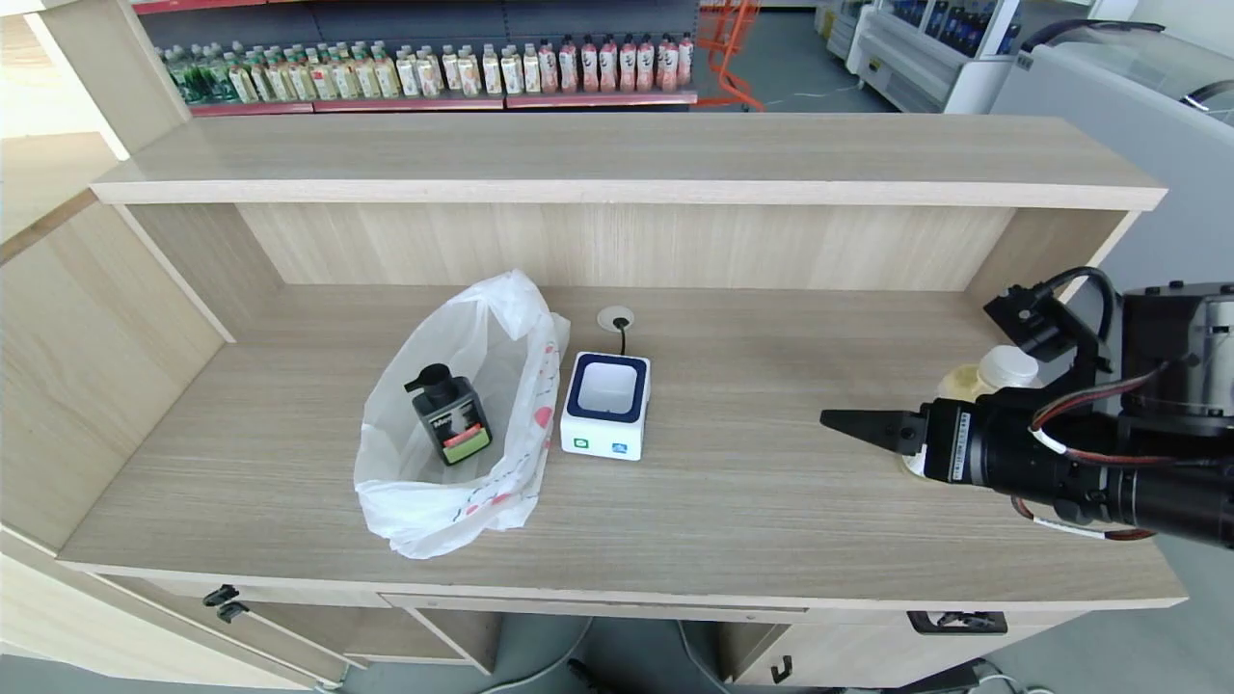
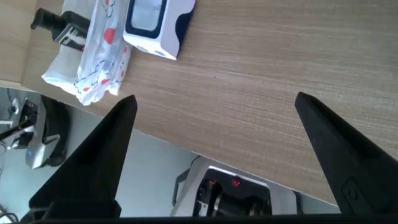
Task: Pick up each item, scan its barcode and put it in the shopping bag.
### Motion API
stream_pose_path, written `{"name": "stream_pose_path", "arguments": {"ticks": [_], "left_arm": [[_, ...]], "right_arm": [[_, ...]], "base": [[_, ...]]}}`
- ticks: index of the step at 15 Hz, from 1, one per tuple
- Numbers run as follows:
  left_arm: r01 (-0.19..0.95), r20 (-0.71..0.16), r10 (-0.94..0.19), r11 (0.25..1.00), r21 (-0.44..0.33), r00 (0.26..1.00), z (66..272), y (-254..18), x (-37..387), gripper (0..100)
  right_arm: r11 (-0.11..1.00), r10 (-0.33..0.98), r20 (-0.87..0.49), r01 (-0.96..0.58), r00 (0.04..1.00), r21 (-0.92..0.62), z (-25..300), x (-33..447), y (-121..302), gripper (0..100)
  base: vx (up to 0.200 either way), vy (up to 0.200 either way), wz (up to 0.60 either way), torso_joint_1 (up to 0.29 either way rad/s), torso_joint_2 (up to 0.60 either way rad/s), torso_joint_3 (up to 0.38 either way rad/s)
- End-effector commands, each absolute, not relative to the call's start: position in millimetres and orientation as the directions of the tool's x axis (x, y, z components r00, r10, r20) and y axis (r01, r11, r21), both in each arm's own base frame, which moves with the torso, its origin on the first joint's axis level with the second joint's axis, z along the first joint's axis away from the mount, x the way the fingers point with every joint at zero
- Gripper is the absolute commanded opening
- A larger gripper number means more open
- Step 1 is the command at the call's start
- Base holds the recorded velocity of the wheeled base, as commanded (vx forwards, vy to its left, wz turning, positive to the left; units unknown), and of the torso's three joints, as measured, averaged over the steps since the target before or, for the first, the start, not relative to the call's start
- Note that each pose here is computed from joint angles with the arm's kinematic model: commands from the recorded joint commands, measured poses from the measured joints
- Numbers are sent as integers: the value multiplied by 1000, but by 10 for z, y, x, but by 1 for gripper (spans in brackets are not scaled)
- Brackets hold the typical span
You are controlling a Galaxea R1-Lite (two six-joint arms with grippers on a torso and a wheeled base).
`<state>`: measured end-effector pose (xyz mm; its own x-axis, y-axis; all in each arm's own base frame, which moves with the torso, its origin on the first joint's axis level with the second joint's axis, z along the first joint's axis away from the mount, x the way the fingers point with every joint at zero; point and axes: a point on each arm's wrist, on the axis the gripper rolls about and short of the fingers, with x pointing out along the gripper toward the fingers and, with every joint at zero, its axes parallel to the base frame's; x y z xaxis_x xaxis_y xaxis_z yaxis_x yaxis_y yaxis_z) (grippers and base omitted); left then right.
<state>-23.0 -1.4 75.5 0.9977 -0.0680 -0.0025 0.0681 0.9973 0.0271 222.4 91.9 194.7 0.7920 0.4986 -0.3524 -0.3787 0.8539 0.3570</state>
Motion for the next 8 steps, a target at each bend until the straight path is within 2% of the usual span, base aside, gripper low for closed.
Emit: {"name": "stream_pose_path", "arguments": {"ticks": [1, 8], "left_arm": [[68, -5, -67, 997, 27, 998, 755, -14, -229, 100], [68, -5, -67, 997, 27, 998, 755, -14, -229, 100]], "right_arm": [[854, 498, -355, -377, 792, 357, 1939, 2236, 924, 100], [899, 409, -385, -292, 827, 327, 1866, 2299, 885, 100]], "base": [[0, 0, 0, 0, 0, 0], [0, -200, 0, 8, 1, 2]]}}
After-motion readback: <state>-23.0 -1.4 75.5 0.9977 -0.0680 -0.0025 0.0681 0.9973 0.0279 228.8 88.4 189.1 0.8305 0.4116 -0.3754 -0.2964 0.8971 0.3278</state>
